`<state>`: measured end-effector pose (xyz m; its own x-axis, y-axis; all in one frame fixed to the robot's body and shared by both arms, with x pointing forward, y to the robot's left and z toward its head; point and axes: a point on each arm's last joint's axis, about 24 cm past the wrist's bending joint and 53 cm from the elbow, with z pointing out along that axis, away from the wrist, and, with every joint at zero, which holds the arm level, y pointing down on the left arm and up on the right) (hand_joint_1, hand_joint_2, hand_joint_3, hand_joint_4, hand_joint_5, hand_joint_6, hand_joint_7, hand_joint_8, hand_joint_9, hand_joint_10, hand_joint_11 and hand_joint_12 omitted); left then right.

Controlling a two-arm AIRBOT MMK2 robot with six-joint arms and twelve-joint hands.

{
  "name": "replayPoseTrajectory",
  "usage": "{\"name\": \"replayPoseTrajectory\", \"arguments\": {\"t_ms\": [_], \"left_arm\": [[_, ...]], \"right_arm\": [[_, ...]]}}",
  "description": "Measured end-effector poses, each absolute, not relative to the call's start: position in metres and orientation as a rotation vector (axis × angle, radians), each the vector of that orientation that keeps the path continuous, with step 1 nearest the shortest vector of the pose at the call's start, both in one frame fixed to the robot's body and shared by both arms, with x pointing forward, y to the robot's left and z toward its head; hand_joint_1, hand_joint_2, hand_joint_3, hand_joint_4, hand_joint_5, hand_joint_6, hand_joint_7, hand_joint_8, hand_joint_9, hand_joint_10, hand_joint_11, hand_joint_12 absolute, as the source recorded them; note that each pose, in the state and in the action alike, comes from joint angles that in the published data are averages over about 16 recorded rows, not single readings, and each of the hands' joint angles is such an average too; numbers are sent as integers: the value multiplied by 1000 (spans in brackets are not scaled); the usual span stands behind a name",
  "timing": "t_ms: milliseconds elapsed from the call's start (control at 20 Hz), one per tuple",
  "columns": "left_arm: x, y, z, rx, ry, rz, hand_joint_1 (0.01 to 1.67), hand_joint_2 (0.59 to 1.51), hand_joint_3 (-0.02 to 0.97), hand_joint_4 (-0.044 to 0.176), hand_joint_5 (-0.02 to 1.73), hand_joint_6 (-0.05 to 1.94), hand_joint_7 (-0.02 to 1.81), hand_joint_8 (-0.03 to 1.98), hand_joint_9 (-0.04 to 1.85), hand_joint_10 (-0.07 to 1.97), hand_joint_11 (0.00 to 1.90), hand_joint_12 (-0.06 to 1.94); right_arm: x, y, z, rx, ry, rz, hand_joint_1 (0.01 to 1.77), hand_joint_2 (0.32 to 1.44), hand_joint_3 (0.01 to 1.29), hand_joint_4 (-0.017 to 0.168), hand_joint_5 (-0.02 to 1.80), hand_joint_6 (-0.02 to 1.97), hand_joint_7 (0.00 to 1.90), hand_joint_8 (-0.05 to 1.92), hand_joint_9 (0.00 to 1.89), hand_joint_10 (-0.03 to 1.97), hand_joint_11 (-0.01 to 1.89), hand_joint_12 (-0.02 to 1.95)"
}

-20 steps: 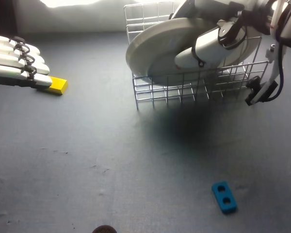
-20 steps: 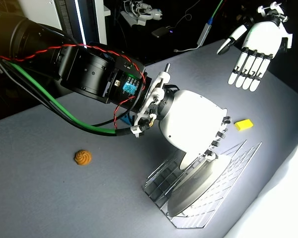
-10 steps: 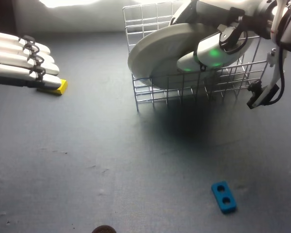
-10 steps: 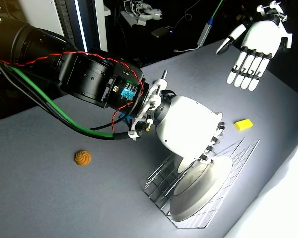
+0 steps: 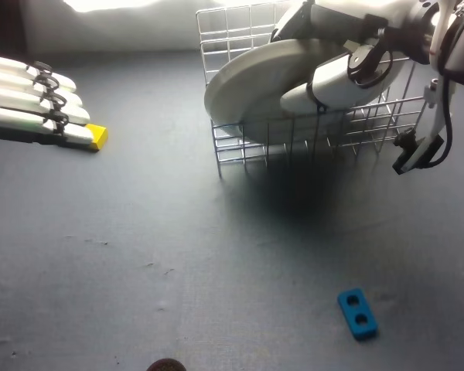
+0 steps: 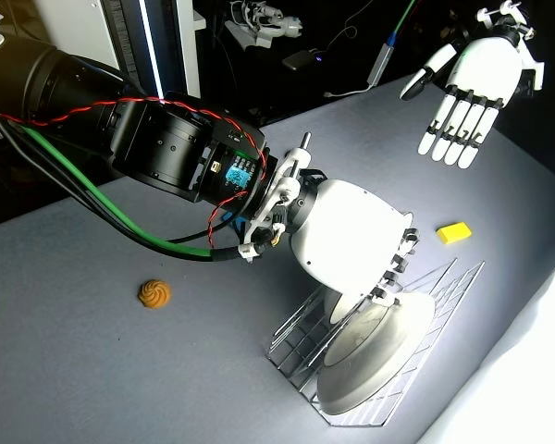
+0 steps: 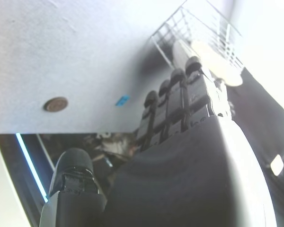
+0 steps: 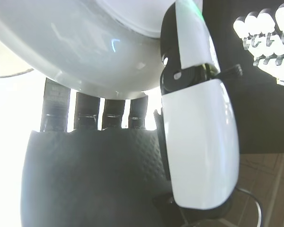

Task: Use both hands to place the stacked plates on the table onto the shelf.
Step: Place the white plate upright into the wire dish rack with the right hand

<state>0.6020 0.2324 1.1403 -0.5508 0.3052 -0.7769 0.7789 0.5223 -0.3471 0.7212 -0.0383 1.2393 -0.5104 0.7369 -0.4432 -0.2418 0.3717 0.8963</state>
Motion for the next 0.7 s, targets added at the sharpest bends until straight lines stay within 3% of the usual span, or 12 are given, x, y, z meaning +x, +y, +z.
{"name": "replayPoseTrajectory", "arguments": {"t_ms": [250, 700], "left_arm": [[598, 230, 1138, 899, 2107, -930, 14, 1187, 14, 1, 22, 19, 21, -5, 22, 19, 16, 11], [593, 224, 1136, 923, 2107, -945, 13, 1188, 14, 1, 23, 18, 23, -5, 20, 18, 17, 11]], "right_arm": [[721, -38, 1241, 427, 1685, 1300, 1147, 1032, 15, -7, 884, 677, 1034, 32, 1044, 23, 563, 1205], [721, -38, 1248, 394, 1665, 1289, 1030, 1056, 15, -3, 860, 115, 961, 10, 944, 26, 417, 1281]]}}
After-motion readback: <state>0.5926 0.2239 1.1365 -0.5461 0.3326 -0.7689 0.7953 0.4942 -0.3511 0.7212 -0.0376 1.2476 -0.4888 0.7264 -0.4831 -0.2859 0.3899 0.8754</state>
